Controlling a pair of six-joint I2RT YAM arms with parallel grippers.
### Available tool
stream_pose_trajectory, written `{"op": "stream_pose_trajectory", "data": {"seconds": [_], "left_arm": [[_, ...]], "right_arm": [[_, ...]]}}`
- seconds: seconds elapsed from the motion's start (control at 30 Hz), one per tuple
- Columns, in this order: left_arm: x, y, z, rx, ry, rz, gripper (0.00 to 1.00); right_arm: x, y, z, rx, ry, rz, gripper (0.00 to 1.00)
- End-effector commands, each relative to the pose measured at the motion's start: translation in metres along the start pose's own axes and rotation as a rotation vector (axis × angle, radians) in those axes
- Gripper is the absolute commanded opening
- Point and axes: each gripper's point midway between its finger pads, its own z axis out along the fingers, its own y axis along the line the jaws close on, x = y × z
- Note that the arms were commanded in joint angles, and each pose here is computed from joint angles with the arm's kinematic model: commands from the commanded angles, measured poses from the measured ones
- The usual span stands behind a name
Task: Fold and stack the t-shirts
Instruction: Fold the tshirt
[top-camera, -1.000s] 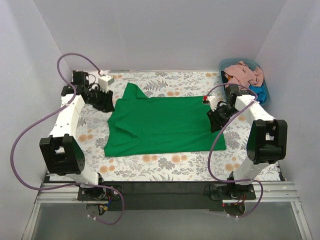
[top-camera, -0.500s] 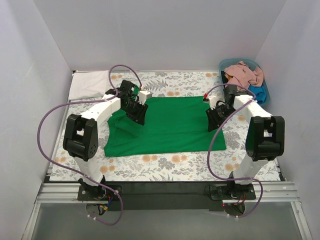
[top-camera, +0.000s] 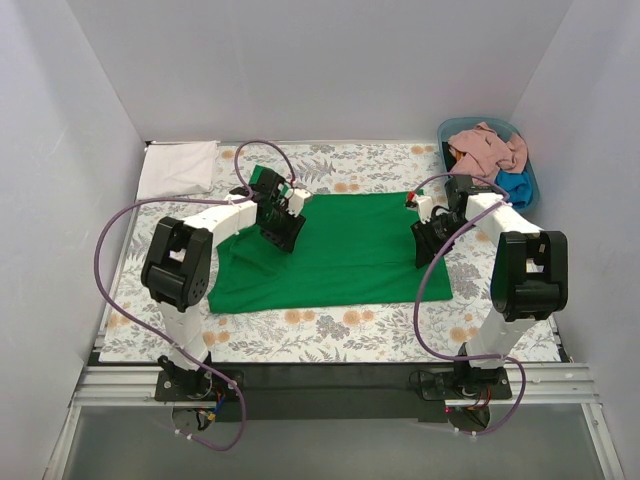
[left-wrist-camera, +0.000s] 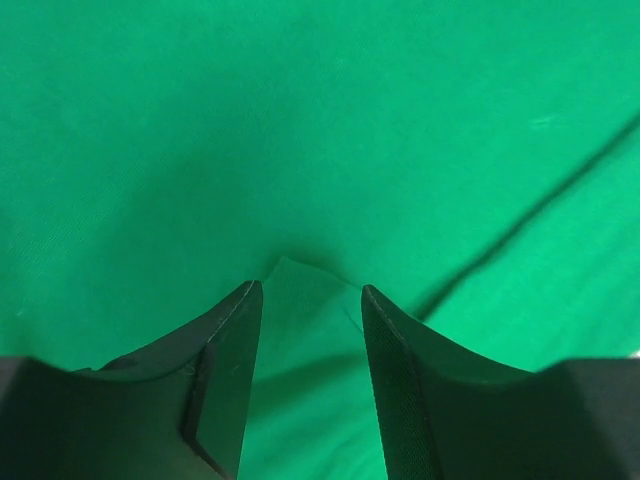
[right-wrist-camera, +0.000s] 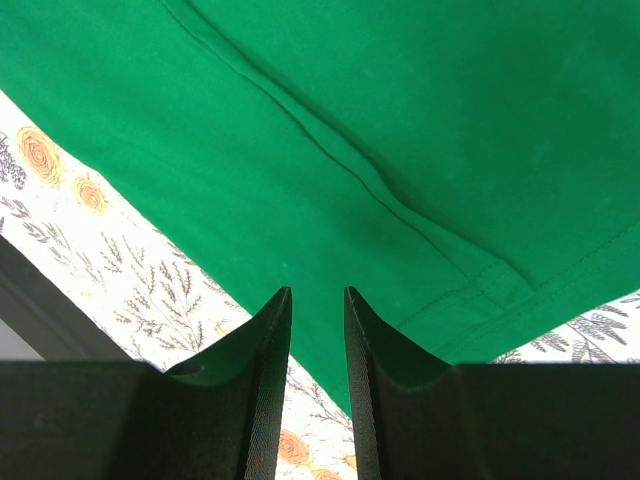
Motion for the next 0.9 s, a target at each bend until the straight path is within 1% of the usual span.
{"op": "stream_pose_trajectory", "data": {"seconds": [0.0,0.17,0.23,0.43,0.47,0.53,0.57,0.6,0.67,0.7,0.87], "left_arm": [[-0.015,0.008,0.001,-0.037,-0.037,0.042,0.44],[-0.01,0.007,0.006,-0.025,-0.026,0.039,0.41],[-0.008,0.004,0.007,-0.018,-0.024,0.039,0.38],[-0.018,0.0,0.0,-0.002,-0.058,0.046,0.32],[-0.021,-0.002,0.0,0.0,-0.064,0.056,0.27],[-0.021,-0.004,0.001,0.007,-0.062,0.058,0.23],[-0.022,-0.003,0.0,0.005,-0.063,0.062,0.2],[-0.023,-0.003,0.0,0.008,-0.064,0.06,0.13],[-0.025,-0.007,-0.001,0.02,-0.072,0.067,0.06],[-0.026,-0.008,-0.002,0.02,-0.073,0.067,0.0],[-0.037,-0.012,-0.015,0.023,-0.11,0.074,0.0]], "right_arm": [[0.001,0.004,0.001,-0.013,-0.009,0.005,0.34],[0.002,0.002,0.0,-0.002,-0.003,-0.003,0.34],[0.003,0.003,0.001,-0.005,-0.001,-0.002,0.34],[0.003,0.003,0.002,-0.011,-0.001,0.002,0.34],[0.003,0.003,0.002,-0.011,-0.001,0.001,0.34],[0.004,0.002,0.003,-0.012,0.003,0.003,0.34],[0.004,0.003,0.003,-0.012,0.004,0.002,0.34],[0.004,0.002,0.003,-0.012,0.006,0.003,0.34],[0.004,0.002,0.003,-0.01,0.004,0.002,0.34],[0.005,0.002,0.003,-0.011,0.005,0.002,0.34],[0.005,0.003,0.003,-0.013,0.005,0.005,0.34]]}}
